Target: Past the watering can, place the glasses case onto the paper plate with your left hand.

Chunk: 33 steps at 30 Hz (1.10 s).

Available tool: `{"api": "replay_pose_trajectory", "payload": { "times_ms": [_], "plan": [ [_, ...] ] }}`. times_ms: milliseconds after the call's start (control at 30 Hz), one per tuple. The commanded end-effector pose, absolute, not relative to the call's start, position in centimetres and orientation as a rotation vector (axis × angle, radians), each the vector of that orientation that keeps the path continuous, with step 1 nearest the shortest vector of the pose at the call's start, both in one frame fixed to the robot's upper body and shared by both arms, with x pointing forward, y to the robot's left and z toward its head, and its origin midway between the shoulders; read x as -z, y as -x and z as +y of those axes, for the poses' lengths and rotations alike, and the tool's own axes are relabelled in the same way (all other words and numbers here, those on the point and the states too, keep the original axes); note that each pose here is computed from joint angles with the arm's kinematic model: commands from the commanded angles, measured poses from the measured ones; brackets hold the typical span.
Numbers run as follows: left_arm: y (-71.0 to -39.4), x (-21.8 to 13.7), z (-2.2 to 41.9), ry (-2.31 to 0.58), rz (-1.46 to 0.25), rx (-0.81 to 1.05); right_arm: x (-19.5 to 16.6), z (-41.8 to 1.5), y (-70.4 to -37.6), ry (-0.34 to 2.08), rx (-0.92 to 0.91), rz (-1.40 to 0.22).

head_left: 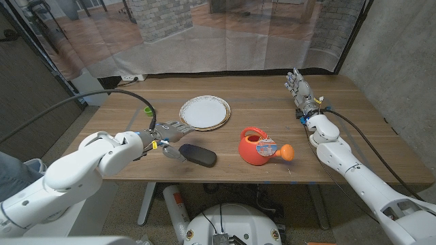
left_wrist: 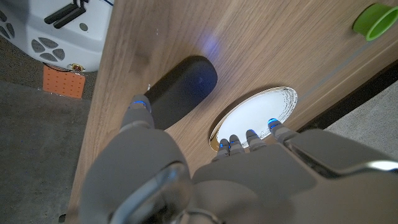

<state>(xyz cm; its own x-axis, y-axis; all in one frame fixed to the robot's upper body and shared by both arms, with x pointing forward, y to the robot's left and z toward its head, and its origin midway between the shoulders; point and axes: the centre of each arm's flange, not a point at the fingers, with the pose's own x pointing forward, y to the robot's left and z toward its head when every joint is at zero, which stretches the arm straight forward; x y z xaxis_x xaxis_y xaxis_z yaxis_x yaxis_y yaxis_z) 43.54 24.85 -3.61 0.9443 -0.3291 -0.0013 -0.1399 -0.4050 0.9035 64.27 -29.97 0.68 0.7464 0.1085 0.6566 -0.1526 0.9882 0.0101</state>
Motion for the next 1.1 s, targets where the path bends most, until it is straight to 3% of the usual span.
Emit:
{"api": "replay_pose_trajectory", "payload": {
  "times_ms": [33,1100],
  "plan": [
    [-44.3,3.7,24.1,-2.014,-0.301,0.235,-0.4,-30.1,-64.7,-0.076,-0.141,-0.708],
    [-46.2,4.2,22.6,-1.985,-0.263,0.3,0.2,-31.4,-65.1,-0.096,-0.121,-0.701]
  ]
}}
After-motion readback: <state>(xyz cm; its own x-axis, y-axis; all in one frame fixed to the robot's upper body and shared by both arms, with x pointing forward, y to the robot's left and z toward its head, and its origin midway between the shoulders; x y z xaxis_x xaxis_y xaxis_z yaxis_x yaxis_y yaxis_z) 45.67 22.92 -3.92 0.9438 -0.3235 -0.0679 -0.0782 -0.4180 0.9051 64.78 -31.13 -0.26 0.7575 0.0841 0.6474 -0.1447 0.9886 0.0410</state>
